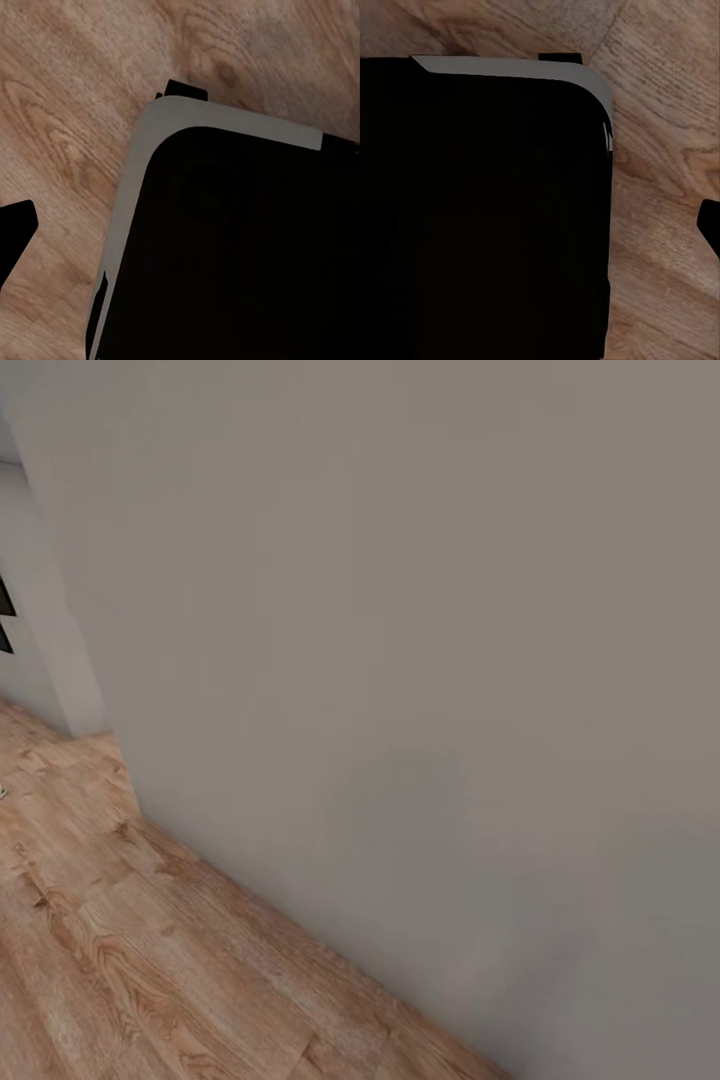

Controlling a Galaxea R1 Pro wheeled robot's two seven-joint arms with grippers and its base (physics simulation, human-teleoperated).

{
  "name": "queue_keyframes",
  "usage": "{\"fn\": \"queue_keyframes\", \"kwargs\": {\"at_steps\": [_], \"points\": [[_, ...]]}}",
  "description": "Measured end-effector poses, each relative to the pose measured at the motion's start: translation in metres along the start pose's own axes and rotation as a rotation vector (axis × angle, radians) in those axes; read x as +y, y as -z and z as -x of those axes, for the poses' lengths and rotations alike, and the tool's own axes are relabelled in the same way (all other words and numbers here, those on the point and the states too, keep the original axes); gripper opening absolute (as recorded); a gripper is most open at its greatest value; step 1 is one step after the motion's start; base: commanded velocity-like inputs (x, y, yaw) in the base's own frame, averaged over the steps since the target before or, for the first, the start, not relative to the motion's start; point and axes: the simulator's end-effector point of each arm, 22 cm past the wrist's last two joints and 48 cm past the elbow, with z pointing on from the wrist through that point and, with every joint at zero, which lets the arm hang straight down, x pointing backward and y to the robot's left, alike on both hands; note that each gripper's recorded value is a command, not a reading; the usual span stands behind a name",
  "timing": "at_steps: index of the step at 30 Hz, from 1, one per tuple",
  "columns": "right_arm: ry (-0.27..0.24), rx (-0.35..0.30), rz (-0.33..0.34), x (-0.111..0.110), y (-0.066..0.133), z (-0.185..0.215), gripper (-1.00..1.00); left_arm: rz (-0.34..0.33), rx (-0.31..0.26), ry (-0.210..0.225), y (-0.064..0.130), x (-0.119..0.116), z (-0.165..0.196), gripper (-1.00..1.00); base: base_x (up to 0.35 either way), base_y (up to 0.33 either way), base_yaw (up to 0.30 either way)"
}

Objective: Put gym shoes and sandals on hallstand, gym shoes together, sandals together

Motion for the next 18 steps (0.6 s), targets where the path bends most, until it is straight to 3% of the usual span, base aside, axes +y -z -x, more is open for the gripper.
{"fn": "queue_keyframes", "kwargs": {"at_steps": [18], "points": [[-0.002,-0.004,0.002,0.0014,-0.0002,0.0026,1.00,-0.001,-0.003,0.000,-0.0001,-0.0004,0.0021,1.00,0.004,0.000,0.000]]}}
